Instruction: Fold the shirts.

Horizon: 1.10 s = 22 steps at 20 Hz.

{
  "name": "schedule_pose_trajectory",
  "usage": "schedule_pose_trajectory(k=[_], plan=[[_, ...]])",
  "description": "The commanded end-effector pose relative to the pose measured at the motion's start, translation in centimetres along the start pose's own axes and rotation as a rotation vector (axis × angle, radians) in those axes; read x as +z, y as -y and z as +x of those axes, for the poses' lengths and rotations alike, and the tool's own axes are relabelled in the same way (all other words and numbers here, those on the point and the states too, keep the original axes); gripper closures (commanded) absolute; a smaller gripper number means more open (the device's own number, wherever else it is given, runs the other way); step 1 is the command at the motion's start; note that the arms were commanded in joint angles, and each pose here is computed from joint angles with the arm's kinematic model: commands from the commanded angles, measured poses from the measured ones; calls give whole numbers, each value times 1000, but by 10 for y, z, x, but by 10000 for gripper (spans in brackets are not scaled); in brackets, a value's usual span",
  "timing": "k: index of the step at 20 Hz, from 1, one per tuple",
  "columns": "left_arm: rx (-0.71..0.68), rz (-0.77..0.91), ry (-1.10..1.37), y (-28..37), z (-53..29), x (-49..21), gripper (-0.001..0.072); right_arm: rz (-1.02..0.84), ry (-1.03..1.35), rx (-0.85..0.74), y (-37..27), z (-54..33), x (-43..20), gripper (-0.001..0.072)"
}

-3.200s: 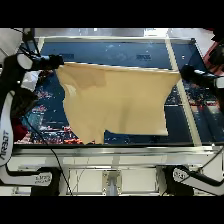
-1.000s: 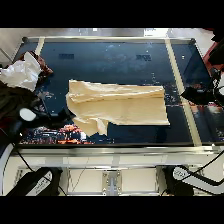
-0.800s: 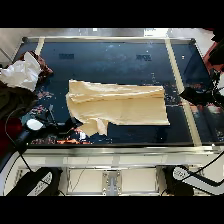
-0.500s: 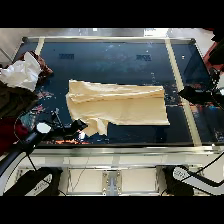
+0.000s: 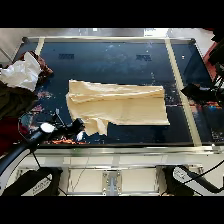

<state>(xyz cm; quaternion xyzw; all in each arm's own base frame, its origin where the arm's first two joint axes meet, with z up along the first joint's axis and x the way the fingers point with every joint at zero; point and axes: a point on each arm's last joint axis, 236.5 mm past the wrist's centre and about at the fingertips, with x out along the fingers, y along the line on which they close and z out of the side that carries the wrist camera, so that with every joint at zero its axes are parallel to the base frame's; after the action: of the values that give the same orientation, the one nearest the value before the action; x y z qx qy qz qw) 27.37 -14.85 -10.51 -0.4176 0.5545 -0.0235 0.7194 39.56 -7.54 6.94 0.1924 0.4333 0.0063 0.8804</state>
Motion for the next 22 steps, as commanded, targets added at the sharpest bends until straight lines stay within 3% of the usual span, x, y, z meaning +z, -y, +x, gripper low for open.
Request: schedule_pose_trajectory(k=[1,4,7,19,20,22], plan=[[-44,4,19,15,-1,7,695,35,-143,-55,15,2,-44,307],[-76,75,0,32,-6,7,695,143,-400,-141,48,22,-147,306],[-92,116,-12,40,-8,7,694,320,-498,-103,51,32,-211,304],[-94,118,-35,40,-8,1,694,409,-173,-55,42,85,-179,309],[-94,118,-35,40,-8,1,695,413,-175,-54,42,86,-179,374],[-94,118,-35,40,-8,1,695,418,-179,-54,43,87,-180,668]])
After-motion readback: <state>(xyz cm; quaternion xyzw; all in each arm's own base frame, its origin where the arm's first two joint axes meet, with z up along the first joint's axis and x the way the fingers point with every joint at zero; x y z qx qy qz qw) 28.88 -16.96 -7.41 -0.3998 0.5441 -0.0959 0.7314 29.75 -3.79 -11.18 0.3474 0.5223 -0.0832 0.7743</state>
